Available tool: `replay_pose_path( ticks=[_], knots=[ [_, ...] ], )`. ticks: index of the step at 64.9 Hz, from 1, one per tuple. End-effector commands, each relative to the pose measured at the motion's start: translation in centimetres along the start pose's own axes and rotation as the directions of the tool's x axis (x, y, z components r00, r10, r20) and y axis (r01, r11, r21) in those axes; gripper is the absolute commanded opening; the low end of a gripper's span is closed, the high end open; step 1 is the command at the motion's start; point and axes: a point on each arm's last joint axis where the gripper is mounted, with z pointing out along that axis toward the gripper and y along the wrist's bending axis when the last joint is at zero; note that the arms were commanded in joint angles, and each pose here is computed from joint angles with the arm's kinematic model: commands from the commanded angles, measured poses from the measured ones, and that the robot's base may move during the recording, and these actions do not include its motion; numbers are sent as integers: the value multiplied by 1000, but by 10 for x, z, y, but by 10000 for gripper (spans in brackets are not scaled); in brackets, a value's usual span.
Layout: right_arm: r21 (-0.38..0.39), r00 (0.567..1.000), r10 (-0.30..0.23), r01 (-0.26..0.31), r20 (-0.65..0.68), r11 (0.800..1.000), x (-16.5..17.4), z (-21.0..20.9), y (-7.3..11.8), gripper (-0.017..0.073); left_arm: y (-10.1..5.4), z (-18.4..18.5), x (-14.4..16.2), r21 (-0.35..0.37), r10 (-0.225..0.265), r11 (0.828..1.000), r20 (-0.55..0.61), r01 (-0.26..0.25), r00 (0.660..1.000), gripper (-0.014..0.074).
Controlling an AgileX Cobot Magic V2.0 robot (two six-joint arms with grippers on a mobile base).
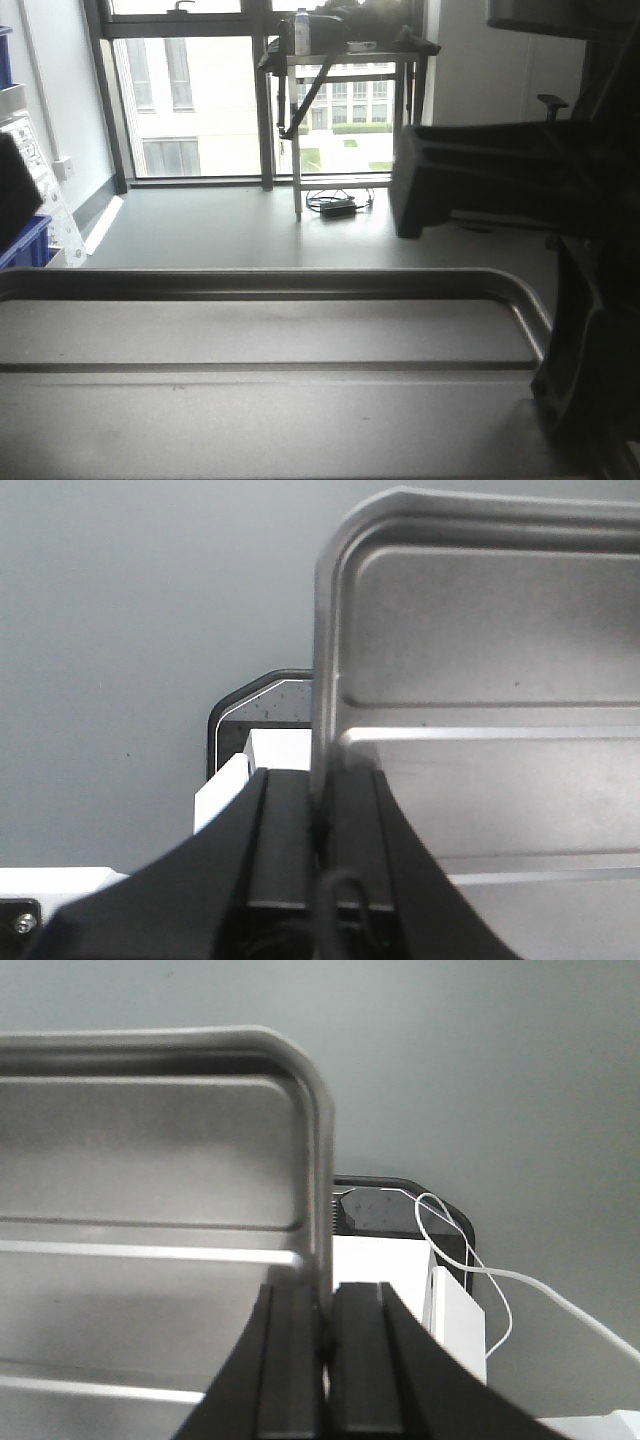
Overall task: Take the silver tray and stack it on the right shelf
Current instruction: 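Carry the tray with both grippers as the base drives to the other shelf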
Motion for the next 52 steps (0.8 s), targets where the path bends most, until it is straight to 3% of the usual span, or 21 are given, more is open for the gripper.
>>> replay_pose_path(
  ticks=[1,52],
  knots=[
    [108,999,-37,33,39,994,-6,-10,-12,57,24,-11,3,-235,21,972,-42,-30,999,-99],
    [111,999,-37,32,39,993,-6,-10,-13,57,24,-11,3,-235,21,972,-42,-30,999,-99]
  ],
)
